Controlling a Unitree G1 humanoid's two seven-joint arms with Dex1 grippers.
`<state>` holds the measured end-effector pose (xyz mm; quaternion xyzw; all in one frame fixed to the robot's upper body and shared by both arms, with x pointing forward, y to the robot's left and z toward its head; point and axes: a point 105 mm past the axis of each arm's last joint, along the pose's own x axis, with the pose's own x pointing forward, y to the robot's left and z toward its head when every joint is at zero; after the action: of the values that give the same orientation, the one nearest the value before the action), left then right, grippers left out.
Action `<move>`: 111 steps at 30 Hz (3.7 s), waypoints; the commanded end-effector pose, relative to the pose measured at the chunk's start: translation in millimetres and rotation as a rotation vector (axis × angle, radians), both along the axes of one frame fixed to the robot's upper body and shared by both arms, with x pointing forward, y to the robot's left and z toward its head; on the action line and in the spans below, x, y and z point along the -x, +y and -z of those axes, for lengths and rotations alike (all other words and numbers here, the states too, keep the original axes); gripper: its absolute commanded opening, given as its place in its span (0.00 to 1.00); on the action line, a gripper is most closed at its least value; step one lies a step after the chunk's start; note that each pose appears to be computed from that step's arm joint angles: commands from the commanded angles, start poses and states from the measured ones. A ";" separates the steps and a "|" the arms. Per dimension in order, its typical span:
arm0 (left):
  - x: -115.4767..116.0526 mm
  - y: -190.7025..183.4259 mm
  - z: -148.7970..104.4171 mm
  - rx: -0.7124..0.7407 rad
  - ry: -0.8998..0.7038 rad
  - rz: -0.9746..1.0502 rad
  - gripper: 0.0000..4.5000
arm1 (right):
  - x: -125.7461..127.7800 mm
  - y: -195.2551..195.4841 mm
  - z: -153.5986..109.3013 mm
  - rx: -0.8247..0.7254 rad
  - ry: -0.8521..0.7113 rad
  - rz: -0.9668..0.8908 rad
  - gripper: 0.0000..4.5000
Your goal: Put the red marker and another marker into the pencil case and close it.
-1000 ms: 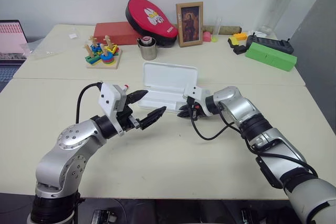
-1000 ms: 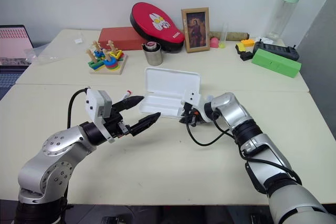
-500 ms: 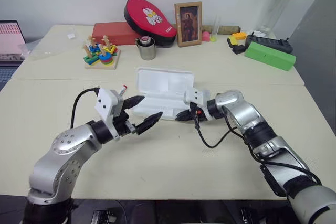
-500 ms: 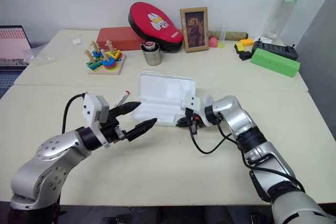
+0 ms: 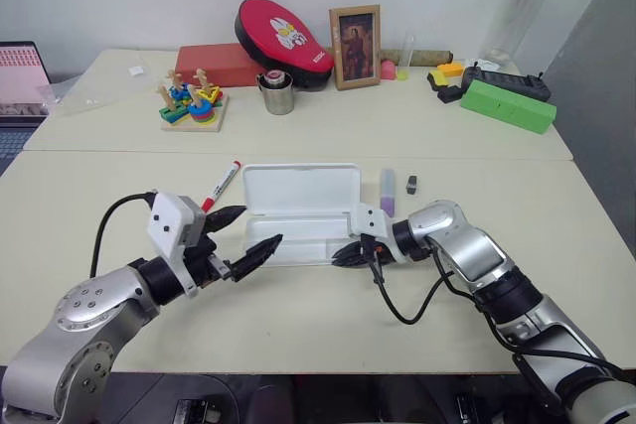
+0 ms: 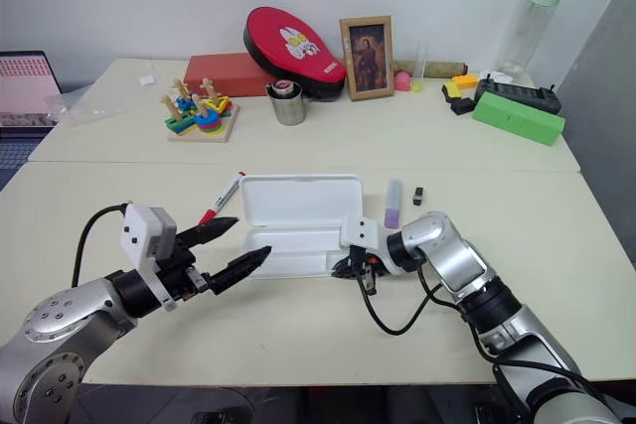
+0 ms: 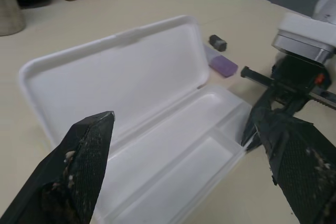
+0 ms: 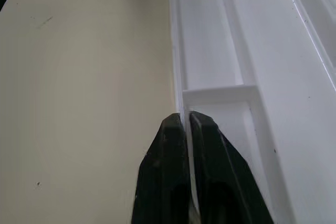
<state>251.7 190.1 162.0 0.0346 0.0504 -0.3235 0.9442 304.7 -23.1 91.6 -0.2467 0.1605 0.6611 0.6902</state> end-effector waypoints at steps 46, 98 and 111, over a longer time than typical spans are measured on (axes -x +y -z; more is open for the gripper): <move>-113.5 104.6 62.4 -0.090 0.190 -0.560 0.10 | -25.6 -1.9 -172.6 -0.680 -0.219 0.216 1.00; -70.5 -69.2 -19.5 -0.330 -0.142 0.651 0.87 | -51.9 -77.4 -91.1 -0.325 -0.145 0.754 1.00; -68.6 -123.6 -52.9 -0.006 -0.297 0.543 1.00 | -62.2 -67.5 -33.6 -0.187 -0.079 1.096 1.00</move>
<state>324.7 73.7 196.8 0.1069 -0.0555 -0.5621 0.8183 365.2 -89.0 126.0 -0.0758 0.1803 0.2277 0.9539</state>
